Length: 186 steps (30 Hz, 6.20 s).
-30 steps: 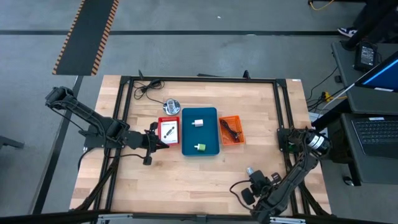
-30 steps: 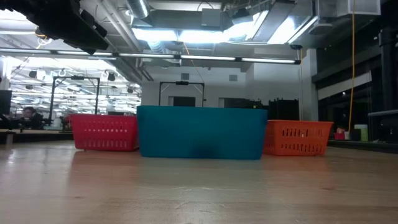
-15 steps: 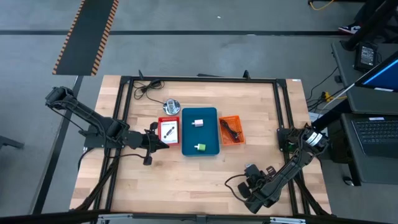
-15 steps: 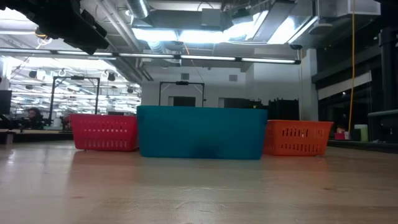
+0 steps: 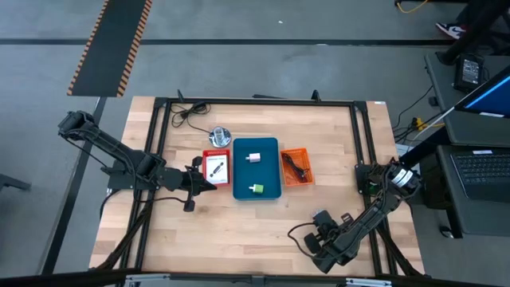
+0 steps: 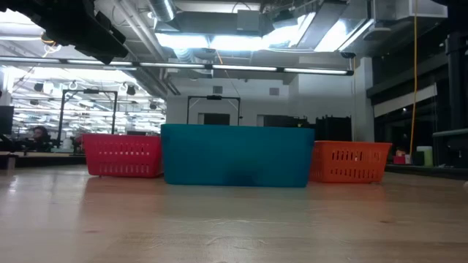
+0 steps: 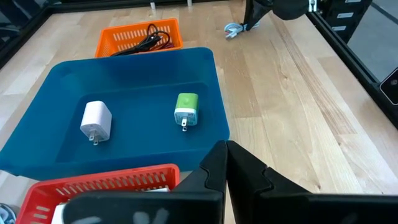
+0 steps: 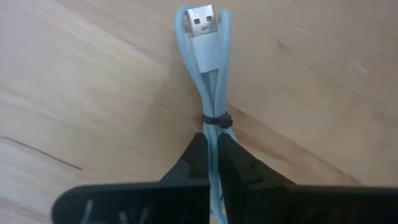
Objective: Pick and place items into bin
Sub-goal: Put the light blue USB cable into the orange bin, then return to Home Position
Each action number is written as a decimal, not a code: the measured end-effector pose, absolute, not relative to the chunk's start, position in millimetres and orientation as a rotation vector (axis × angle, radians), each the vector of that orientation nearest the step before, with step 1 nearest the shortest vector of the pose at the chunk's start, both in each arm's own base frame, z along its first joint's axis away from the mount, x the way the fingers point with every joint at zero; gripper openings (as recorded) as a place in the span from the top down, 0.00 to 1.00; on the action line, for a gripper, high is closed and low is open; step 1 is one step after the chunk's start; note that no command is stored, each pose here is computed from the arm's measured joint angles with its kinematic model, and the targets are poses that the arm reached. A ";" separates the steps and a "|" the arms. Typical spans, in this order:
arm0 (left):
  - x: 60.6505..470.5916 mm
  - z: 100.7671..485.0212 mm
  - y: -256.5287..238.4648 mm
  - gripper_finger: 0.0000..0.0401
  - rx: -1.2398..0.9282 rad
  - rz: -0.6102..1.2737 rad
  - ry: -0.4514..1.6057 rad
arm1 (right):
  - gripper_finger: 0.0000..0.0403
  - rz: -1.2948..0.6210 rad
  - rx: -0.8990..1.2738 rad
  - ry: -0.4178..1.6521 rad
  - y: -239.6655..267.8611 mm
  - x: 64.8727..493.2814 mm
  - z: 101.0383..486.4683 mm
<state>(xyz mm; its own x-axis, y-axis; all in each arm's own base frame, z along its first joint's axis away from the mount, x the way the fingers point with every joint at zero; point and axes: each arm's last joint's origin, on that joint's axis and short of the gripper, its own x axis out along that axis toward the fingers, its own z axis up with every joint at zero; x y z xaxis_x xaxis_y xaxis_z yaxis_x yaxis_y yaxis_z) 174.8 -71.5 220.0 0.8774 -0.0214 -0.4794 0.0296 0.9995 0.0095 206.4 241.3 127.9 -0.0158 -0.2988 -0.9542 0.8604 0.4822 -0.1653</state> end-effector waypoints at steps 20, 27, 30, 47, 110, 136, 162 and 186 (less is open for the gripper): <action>174.8 219.9 -71.5 1.00 0.020 -0.027 0.500 | 1.00 -0.919 0.558 1.049 230.8 212.2 194.8; 174.8 219.9 -71.5 0.99 0.020 -0.027 0.501 | 1.00 -0.902 0.534 0.993 207.9 218.3 219.2; 174.6 219.7 -71.5 1.00 0.021 -0.027 0.503 | 1.00 -0.890 0.495 1.007 196.4 225.0 224.5; 174.4 219.3 -71.4 0.99 0.024 -0.027 0.508 | 1.00 -0.882 0.375 1.057 124.7 258.4 248.3; 174.1 218.7 -71.2 0.99 0.026 -0.026 0.515 | 1.00 -0.801 0.461 1.196 33.0 283.6 184.4; 172.3 215.7 -70.4 0.99 0.040 -0.022 0.548 | 0.78 -0.704 0.456 1.188 34.3 289.7 184.9; 172.4 215.7 -70.4 0.99 0.038 -0.022 0.548 | 0.79 -0.675 0.390 1.208 23.8 300.3 220.1; 171.0 227.6 -64.7 1.00 0.148 0.107 0.435 | 1.00 -0.667 0.090 0.858 40.5 267.6 279.5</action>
<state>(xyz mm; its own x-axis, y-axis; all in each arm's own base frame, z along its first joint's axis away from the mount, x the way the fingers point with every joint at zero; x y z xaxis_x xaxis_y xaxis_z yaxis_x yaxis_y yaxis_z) 171.0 -64.7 227.6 0.9016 0.1343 -0.4112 -0.0710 0.9836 0.1656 267.6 40.5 279.5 0.4655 -0.5079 -0.7248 0.5774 0.7949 -0.1862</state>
